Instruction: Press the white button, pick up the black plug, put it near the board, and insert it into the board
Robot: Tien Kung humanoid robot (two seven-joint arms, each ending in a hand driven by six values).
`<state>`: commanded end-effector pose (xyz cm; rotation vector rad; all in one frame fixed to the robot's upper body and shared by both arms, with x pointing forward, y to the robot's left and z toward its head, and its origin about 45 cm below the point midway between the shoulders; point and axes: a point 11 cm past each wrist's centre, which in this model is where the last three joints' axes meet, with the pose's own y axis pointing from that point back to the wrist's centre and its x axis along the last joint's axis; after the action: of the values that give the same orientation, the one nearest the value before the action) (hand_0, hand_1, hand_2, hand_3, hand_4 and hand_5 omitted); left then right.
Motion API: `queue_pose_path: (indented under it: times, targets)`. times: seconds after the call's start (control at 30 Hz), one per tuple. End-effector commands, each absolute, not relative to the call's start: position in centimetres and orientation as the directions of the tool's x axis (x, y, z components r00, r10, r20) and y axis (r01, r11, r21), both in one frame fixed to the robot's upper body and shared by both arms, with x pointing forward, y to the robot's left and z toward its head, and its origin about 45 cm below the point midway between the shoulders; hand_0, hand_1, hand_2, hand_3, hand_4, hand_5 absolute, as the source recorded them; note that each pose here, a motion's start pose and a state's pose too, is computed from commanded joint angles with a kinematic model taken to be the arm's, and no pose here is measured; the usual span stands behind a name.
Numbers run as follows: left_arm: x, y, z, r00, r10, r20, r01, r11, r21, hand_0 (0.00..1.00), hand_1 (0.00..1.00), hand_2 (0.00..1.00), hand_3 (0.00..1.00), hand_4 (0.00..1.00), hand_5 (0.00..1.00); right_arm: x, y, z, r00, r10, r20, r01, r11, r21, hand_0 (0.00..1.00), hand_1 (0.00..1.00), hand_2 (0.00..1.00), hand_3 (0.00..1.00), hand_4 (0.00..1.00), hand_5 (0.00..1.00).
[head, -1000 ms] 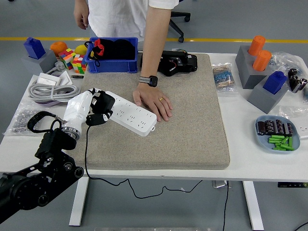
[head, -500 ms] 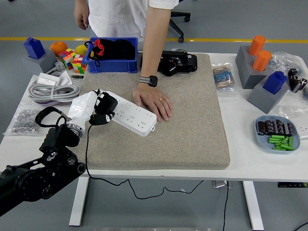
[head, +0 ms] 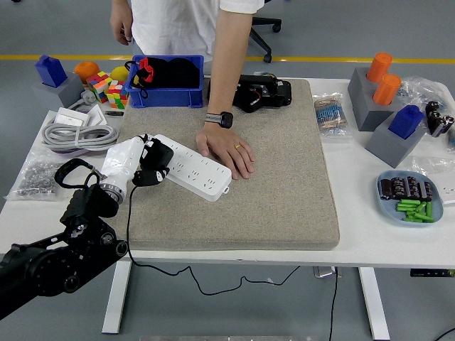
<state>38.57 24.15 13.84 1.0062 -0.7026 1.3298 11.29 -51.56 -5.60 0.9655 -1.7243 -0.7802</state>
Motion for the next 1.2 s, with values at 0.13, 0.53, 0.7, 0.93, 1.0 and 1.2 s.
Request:
queue_pose_path:
  times: [0.13, 0.53, 0.7, 0.93, 1.0, 1.2]
  targets:
    - [38.66, 24.17, 13.78, 0.146, 0.442, 0.885, -0.981, -0.052, 0.188, 0.318, 0.324, 0.385, 0.561, 0.576, 0.002, 11.24, -51.59, -5.6, -0.211, -0.875, 0.437, -0.249, 0.48, 0.841, 0.614, 0.58, 0.576, 0.581, 0.651, 0.394]
    - [38.93, 24.66, 14.06, 0.14, 0.43, 0.892, -0.981, -0.061, 0.183, 0.304, 0.323, 0.385, 0.561, 0.578, 0.002, 11.09, -51.63, -5.62, -0.213, -0.874, 0.437, -0.247, 0.481, 0.841, 0.613, 0.579, 0.576, 0.58, 0.649, 0.392]
    - [38.89, 24.84, 14.0, 0.145, 0.428, 0.892, -0.98, -0.062, 0.189, 0.299, 0.324, 0.385, 0.561, 0.581, 0.002, 11.17, -51.61, -5.61, -0.216, -0.874, 0.435, -0.249, 0.48, 0.841, 0.612, 0.579, 0.576, 0.58, 0.648, 0.39]
    - [38.67, 24.51, 13.76, 0.157, 0.43, 0.889, -0.979, -0.053, 0.199, 0.296, 0.324, 0.384, 0.562, 0.585, 0.002, 11.18, -51.62, -5.6, -0.216, -0.874, 0.435, -0.249, 0.48, 0.841, 0.613, 0.579, 0.576, 0.58, 0.648, 0.39]
    - [38.64, 24.42, 13.74, 0.159, 0.433, 0.887, -0.978, -0.051, 0.201, 0.293, 0.324, 0.384, 0.562, 0.585, 0.002, 11.2, -51.57, -5.62, -0.216, -0.875, 0.434, -0.25, 0.479, 0.841, 0.613, 0.578, 0.576, 0.581, 0.648, 0.389]
    - [38.58, 24.38, 13.61, 0.165, 0.438, 0.884, -0.977, -0.054, 0.209, 0.293, 0.324, 0.384, 0.562, 0.585, 0.002, 11.11, -51.57, -5.64, -0.216, -0.874, 0.435, -0.248, 0.48, 0.842, 0.613, 0.578, 0.576, 0.581, 0.648, 0.389]
